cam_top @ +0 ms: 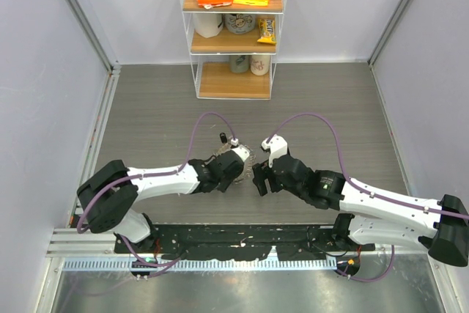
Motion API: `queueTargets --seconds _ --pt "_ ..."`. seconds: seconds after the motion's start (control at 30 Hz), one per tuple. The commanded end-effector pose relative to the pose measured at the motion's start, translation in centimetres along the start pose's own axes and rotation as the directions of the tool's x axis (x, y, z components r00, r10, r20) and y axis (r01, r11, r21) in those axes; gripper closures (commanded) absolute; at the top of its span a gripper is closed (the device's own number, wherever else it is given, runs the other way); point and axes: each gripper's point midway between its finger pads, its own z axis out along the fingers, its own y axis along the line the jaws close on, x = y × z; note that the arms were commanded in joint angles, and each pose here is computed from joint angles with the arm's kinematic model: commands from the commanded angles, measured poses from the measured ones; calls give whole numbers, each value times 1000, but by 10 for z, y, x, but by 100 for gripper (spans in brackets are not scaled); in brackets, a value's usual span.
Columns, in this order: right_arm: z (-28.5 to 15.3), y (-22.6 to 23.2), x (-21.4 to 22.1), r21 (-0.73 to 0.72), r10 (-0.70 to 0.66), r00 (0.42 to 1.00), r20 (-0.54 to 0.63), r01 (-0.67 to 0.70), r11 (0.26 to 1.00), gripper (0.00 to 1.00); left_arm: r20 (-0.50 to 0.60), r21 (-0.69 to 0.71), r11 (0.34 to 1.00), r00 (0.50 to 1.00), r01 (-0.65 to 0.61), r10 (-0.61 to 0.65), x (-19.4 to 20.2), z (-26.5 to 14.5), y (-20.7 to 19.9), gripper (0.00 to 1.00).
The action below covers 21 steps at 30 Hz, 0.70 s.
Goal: Put the keys on the keyring
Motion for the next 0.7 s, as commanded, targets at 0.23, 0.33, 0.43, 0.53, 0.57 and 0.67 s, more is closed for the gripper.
queueTargets --seconds 0.23,0.33,0.43,0.53,0.57,0.67 --pt "-4 5 -13 -25 36 997 61 -34 999 21 9 -34 999 1000 28 -27 -12 4 10 78" --pt "-5 4 -11 -26 39 997 63 -37 999 21 2 -43 999 1000 29 -29 -10 6 12 84" --pt "-7 4 -12 -28 45 997 66 -43 999 21 6 -35 999 999 34 -33 -11 6 11 96" --pt "-8 3 -11 -29 54 996 67 -52 998 21 24 -25 999 999 35 -34 -13 3 11 100" --pt "-9 3 -10 -30 56 996 67 -54 998 21 33 -25 999 999 33 -32 -14 1 12 100" --pt "-12 3 -10 -34 62 996 65 -60 998 21 76 -7 999 996 38 -38 -19 -9 13 100"
